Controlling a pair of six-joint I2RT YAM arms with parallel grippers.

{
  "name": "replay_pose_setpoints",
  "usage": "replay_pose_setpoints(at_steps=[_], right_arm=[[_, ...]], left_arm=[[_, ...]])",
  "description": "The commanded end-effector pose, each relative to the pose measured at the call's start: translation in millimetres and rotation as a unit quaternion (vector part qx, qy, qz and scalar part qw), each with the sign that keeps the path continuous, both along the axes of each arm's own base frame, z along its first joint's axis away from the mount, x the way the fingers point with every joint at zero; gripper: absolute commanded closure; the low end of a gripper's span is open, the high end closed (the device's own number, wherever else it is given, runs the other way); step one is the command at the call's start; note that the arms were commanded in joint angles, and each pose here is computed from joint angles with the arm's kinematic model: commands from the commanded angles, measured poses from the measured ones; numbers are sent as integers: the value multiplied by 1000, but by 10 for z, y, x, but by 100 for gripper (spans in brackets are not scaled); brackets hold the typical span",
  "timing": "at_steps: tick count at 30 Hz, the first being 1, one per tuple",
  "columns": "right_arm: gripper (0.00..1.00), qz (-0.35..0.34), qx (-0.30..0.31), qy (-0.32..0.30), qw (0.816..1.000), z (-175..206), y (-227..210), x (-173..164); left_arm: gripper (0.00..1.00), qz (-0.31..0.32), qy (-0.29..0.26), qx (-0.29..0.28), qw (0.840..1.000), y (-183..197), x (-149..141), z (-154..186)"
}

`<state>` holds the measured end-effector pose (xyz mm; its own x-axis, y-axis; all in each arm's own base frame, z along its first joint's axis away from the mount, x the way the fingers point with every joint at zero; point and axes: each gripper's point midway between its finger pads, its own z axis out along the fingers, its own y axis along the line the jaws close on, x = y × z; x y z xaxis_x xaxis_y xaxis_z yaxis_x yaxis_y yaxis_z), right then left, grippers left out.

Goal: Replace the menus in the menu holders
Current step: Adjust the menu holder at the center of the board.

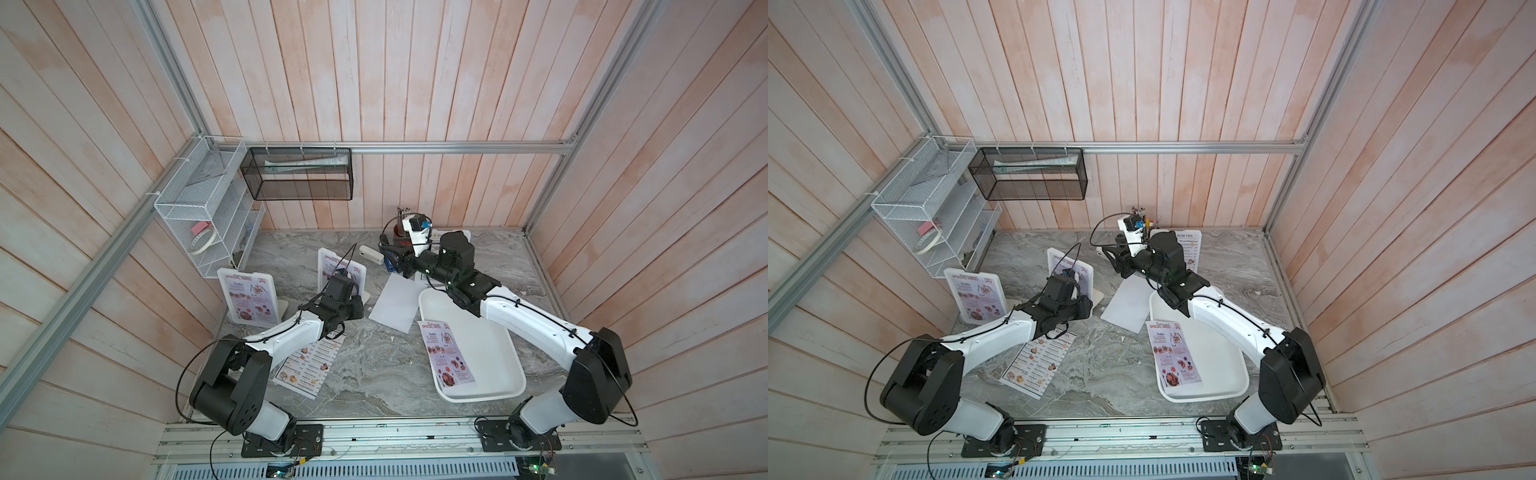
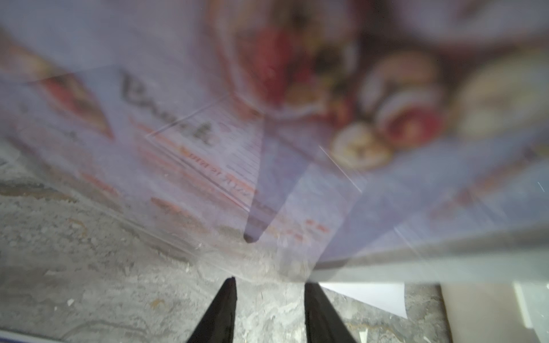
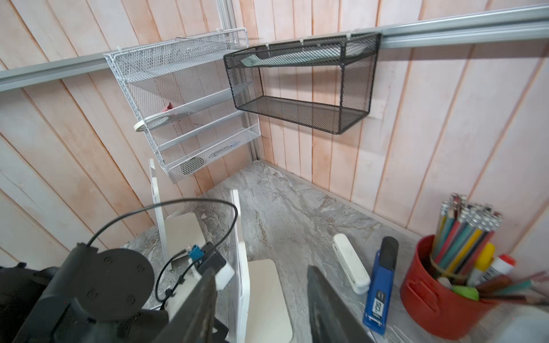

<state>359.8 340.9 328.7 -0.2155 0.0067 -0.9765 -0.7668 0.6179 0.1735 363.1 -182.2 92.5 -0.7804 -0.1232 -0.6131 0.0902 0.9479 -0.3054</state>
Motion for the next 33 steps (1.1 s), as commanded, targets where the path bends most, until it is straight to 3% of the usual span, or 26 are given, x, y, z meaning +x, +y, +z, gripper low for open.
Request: replay_pose_setpoints(at_steps=[1,13,19,25,33], right_arm=[[49,-36,-23,20,999,-186,-224,-2],[49,-48,-23,38,998,-307,-348,-70],[49,-44,-24,49,998,-390,-329,-72],[49,-41,-23,55,997,-444,-311,-69],[49,-39,-23,61,997,-459,-300,-78]], left_arm=[[60,2,-38,7,999,-11,268,118],[56,6,-64,28,998,-22,757,65],[52,3,-77,34,996,47,660,205],[54,48,-54,77,994,381,528,164],[56,85,-64,87,990,753,740,141]])
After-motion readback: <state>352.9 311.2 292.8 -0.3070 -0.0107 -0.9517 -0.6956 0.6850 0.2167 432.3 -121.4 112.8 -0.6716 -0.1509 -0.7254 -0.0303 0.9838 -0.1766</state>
